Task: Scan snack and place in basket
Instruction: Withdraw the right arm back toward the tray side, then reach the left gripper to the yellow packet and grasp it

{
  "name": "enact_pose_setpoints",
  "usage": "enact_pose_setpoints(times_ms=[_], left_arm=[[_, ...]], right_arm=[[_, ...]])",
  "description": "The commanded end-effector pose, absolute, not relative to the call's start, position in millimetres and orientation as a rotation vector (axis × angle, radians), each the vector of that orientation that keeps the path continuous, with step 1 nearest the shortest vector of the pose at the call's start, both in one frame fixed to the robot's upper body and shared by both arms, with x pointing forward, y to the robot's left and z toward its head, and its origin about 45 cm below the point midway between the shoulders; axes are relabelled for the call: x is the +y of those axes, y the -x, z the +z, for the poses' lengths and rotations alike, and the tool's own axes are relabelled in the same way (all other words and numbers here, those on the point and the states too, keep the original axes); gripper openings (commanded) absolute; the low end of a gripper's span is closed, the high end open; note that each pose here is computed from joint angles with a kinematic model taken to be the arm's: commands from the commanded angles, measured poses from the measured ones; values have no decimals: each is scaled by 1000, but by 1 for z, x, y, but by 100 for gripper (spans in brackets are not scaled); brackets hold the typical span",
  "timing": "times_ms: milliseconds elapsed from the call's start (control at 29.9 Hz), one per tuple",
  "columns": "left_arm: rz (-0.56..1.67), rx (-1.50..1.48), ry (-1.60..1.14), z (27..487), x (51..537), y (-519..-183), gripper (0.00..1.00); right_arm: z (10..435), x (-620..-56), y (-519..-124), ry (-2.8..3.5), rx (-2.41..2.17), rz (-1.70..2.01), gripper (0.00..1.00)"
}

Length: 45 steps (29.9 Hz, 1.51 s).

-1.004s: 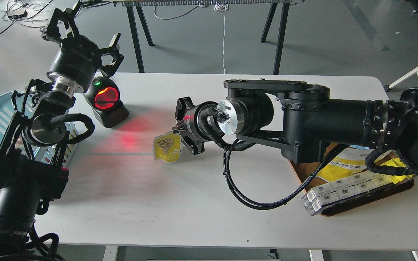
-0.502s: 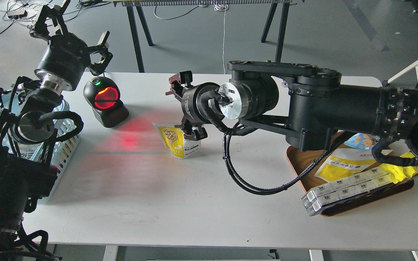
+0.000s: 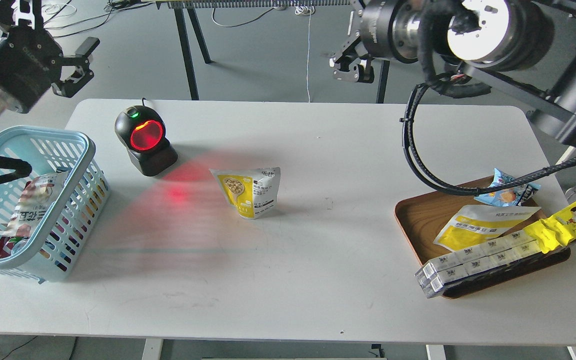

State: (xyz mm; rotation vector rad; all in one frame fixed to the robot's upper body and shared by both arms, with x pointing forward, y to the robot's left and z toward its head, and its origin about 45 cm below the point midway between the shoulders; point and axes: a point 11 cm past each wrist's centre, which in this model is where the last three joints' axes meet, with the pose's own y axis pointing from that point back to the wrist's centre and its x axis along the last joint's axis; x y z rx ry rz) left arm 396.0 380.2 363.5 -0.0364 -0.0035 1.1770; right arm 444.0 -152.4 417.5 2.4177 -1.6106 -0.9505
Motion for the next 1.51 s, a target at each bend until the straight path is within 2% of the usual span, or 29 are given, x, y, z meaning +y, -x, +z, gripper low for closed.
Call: enact_pose_setpoints(times_ms=[0,234,535,703,1037,1138,1472], left_arm=[[1158,-138,-115,399,395,-375,100],[1050,-334,-370,449,383,-337,100],[908,-471,-618,469,373,-309,100],[830,-570,-758,456,373,-309,100],[721,-916,-994,404,355,-334,100],[703,-1024,-1026,401,341,-343,100],[453,-1278,-1087,340,261,-357,100]], right_arm=[[423,-210,-452,-2510,-1691,-1031,92],[381,-312,-458,-2684,-1784,-1202,93],[323,-388,-439,-2790,-1898,-1268,95],[308,-412,-434,-2834,-2004,-1219,95],[292,-406,-432,-2851,-2001,-1264,96],[291,-406,-431,-2848,-2001,-1266,96],[289,-405,-431,-2842,-1995,-1270,96]])
